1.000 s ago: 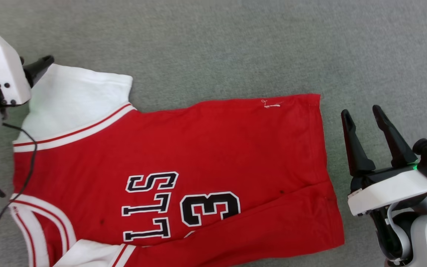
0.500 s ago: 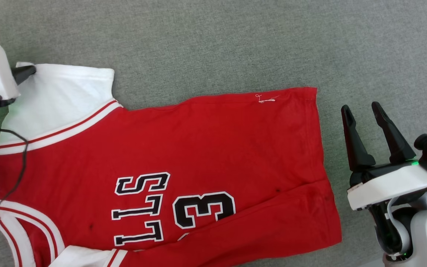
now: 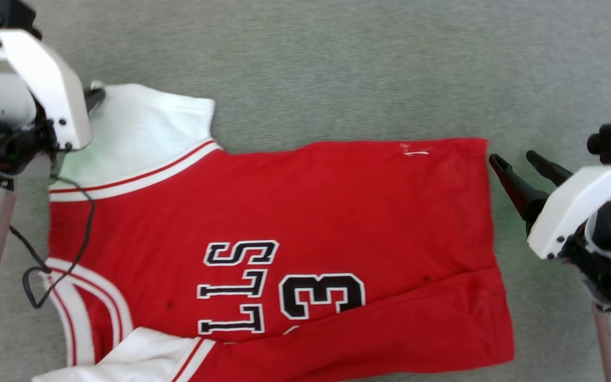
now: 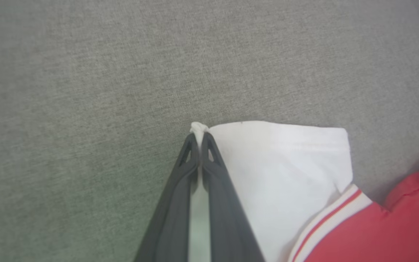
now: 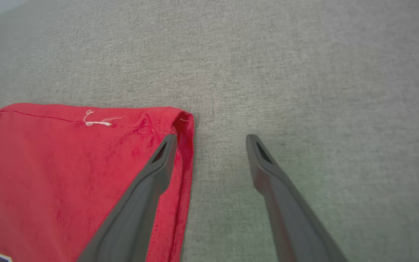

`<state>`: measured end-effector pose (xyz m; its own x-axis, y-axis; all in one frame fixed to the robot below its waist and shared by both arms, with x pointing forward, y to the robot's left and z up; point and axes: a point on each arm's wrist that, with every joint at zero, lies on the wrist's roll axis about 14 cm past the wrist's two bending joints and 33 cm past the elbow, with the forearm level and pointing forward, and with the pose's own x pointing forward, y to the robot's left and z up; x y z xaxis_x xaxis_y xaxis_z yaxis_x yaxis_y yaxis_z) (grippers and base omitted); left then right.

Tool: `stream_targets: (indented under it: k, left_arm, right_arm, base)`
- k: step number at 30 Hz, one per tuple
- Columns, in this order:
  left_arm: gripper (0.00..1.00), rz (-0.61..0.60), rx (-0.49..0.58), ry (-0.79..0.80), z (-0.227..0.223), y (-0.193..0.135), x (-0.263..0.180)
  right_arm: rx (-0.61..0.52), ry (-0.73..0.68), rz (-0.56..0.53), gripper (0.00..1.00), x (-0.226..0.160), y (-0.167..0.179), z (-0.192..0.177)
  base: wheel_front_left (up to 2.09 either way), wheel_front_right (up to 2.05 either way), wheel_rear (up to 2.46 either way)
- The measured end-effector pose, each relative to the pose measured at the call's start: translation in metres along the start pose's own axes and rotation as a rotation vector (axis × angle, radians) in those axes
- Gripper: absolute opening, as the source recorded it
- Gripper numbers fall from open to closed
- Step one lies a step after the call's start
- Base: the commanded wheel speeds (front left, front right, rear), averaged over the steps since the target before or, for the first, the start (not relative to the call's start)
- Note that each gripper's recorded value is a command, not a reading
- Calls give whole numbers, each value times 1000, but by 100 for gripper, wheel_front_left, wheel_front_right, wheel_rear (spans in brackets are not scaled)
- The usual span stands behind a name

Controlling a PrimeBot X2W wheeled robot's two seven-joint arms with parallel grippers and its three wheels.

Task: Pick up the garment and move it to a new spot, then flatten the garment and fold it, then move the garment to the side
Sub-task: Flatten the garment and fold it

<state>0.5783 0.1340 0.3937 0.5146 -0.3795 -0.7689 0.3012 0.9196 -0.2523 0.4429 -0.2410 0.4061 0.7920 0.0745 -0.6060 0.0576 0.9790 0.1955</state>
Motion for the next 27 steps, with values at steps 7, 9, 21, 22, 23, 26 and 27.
stream_targets:
  k: [7,9,21,22,23,26,27]
  left_arm:
    - [0,21,78,-112,24,5,-23]
    - [0,25,82,-129,25,8,-25]
    - [0,38,63,-181,17,16,-36]
    - [0,37,61,-193,18,16,-39]
    - [0,35,55,-208,20,15,-42]
    - [0,43,40,-266,24,17,-56]
    - [0,44,27,-290,25,17,-61]
  right_arm:
    - [-30,203,83,100,31,24,-11]
    - [-42,249,91,100,39,27,-13]
    - [-60,376,118,0,51,38,-21]
    - [-70,364,119,0,50,39,-18]
    - [-80,338,118,0,48,39,-12]
    - [-104,252,131,0,42,46,7]
    - [-110,218,136,0,39,49,16]
  base:
    - [0,0,0]
    - [0,0,0]
    - [0,0,0]
    - [0,0,0]
    - [0,0,0]
    - [0,0,0]
    - [0,0,0]
